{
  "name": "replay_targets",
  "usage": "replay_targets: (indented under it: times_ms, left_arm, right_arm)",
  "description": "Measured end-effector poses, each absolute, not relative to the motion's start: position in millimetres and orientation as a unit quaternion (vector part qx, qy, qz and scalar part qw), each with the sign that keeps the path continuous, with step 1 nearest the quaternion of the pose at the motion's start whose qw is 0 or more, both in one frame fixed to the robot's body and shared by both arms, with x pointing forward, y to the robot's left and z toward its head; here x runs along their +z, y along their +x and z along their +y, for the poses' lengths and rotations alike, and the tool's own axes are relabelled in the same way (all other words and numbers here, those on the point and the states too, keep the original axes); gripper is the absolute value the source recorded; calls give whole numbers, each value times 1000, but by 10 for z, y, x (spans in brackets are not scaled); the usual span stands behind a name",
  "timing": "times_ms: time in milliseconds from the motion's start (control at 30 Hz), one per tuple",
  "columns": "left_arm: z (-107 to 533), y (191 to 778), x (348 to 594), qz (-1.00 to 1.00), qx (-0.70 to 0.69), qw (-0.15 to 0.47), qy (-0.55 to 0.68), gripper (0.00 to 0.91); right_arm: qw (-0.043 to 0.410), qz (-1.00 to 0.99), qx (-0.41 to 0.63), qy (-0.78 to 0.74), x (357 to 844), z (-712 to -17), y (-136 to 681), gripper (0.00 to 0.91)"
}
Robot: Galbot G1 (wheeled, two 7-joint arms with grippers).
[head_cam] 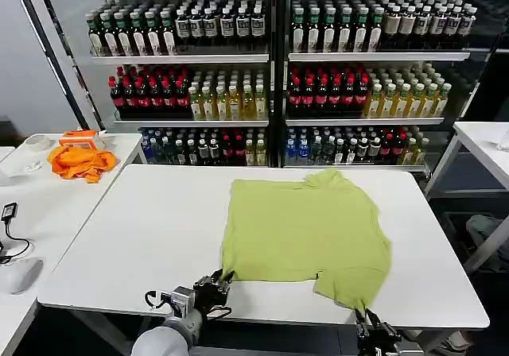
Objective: Fold and organize the clothes.
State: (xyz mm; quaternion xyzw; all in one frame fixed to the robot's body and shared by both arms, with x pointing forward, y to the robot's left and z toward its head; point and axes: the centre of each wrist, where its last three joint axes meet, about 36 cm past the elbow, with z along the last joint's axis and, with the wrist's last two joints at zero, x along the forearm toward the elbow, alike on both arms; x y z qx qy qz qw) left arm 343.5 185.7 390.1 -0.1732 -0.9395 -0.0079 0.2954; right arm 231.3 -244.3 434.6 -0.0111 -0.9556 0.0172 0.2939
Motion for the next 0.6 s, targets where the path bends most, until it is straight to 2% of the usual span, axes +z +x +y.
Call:
replay_targets:
  times_ms: [600]
  left_arm:
    - [1975,3371,4098,-941,47,280,-187,20]
  right_arm:
    - [261,-965,27,-11,4612,-2506,2213,0]
